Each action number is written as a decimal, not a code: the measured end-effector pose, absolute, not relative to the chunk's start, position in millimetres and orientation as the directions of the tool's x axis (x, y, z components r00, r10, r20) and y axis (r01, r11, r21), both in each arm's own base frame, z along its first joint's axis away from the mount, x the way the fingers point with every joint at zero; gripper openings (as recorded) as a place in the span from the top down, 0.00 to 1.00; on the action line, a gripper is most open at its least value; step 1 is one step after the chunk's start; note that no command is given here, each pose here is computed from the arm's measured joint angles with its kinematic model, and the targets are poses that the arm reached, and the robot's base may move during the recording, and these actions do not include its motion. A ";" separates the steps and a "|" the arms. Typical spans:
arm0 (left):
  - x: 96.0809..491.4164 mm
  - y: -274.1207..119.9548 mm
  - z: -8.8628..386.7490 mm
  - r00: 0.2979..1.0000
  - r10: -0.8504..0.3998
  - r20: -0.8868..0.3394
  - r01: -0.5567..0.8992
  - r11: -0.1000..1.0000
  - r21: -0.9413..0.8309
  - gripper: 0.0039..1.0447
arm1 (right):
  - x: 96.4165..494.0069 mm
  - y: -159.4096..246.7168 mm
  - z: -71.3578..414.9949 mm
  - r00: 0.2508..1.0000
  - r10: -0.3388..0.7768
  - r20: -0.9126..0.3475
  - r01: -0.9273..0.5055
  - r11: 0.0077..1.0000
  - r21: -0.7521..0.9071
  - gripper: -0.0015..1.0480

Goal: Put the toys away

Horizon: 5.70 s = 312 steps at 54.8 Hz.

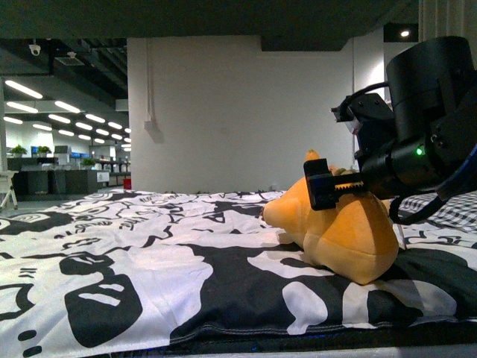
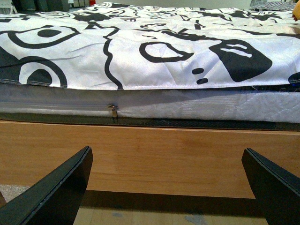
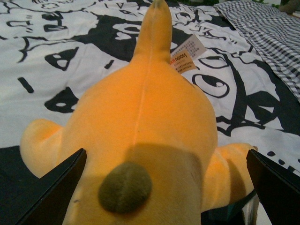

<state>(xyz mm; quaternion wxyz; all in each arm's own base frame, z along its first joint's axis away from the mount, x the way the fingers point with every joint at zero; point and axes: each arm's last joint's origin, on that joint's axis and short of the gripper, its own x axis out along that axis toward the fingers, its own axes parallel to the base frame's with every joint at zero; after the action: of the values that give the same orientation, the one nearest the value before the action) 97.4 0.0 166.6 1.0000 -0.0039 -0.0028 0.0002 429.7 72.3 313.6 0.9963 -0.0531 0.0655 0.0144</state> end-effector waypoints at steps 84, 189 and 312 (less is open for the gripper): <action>97.4 0.0 166.6 1.000 0.001 0.005 -0.001 1.000 -0.008 0.05 | 315.1 56.0 364.2 0.946 0.325 -0.007 -0.309 0.903 0.298 0.80; 97.4 0.0 166.6 1.000 0.000 0.006 0.000 1.000 -0.008 0.05 | 98.9 25.0 178.1 0.947 0.313 0.076 -0.321 0.939 0.124 0.80; 97.3 -0.1 166.6 1.000 0.000 0.006 0.000 1.000 -0.007 0.05 | 98.6 25.3 177.9 0.946 0.315 0.078 -0.323 0.939 0.121 0.80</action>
<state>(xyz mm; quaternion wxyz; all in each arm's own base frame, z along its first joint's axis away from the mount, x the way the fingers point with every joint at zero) 97.3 -0.1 166.6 1.0000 -0.0037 -0.0028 -0.0002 98.6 25.3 177.9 0.9841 0.0663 -0.0287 0.1620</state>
